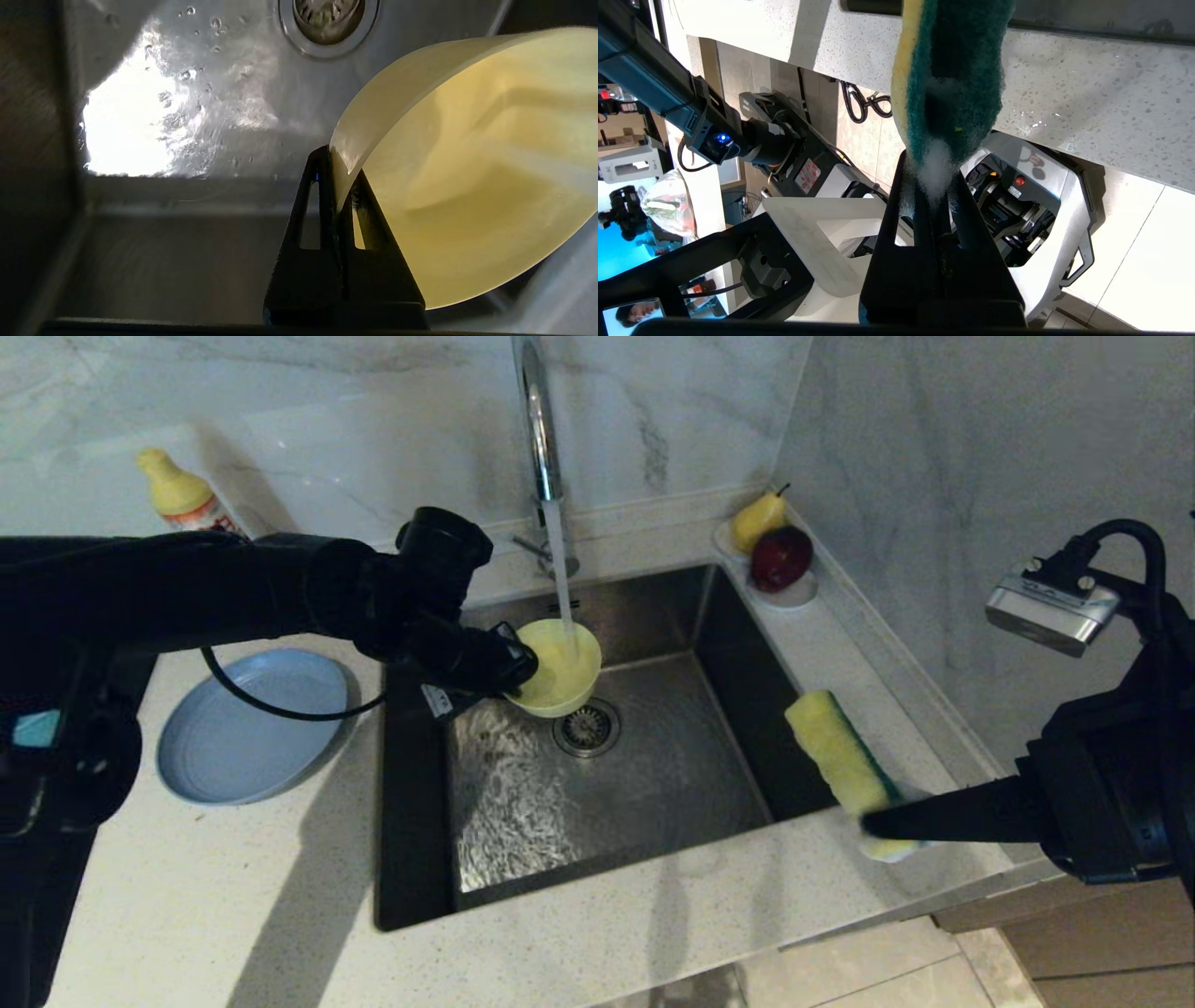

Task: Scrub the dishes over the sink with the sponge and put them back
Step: Wash the bowl

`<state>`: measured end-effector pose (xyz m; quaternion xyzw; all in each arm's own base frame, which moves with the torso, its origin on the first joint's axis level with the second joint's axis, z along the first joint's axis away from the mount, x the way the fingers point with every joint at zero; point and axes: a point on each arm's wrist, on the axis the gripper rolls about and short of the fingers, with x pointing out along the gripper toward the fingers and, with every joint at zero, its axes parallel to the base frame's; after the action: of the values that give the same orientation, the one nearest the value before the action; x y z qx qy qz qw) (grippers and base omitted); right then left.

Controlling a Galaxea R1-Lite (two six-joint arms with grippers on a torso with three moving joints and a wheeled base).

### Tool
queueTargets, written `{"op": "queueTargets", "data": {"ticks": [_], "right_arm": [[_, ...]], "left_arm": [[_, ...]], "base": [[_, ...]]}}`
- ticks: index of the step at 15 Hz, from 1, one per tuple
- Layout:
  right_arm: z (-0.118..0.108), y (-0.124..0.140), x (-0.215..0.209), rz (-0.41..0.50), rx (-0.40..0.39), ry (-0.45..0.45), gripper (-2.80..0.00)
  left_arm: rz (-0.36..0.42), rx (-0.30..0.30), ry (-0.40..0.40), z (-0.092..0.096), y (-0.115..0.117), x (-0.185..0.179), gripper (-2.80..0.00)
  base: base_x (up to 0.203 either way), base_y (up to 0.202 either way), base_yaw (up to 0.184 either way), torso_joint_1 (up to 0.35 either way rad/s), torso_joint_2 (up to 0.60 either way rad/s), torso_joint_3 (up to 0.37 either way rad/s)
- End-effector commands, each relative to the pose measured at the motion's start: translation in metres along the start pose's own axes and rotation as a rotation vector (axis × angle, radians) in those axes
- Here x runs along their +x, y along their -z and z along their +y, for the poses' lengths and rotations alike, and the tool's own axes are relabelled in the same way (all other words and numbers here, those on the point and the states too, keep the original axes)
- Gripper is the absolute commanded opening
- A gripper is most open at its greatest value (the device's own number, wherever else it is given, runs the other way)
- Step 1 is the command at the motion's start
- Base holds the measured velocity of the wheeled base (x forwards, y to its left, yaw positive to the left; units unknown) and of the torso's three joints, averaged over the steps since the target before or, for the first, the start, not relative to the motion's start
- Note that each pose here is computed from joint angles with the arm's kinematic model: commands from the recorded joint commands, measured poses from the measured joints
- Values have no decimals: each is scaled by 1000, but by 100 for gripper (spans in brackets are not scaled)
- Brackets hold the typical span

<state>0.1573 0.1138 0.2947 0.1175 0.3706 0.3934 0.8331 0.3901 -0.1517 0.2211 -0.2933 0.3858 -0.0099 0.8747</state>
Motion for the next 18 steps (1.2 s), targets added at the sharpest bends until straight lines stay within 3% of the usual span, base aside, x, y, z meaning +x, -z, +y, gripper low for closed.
{"op": "queueTargets", "data": {"ticks": [1,14,18], "right_arm": [[-1,0,0,3,6,1,-280],[0,1,-4,-11,-5,2,-280],[-1,3,-6,-11,-6,3,-280]], "left_arm": [[-17,-8,-28,3,3,22,-280],[-17,-3,-7,-5,8,14,-280],[-44,-3,12,-9,3,-4,-280]], "base": [[0,0,0,0,0,0],[0,0,0,0,0,0],[0,0,0,0,0,0]]}}
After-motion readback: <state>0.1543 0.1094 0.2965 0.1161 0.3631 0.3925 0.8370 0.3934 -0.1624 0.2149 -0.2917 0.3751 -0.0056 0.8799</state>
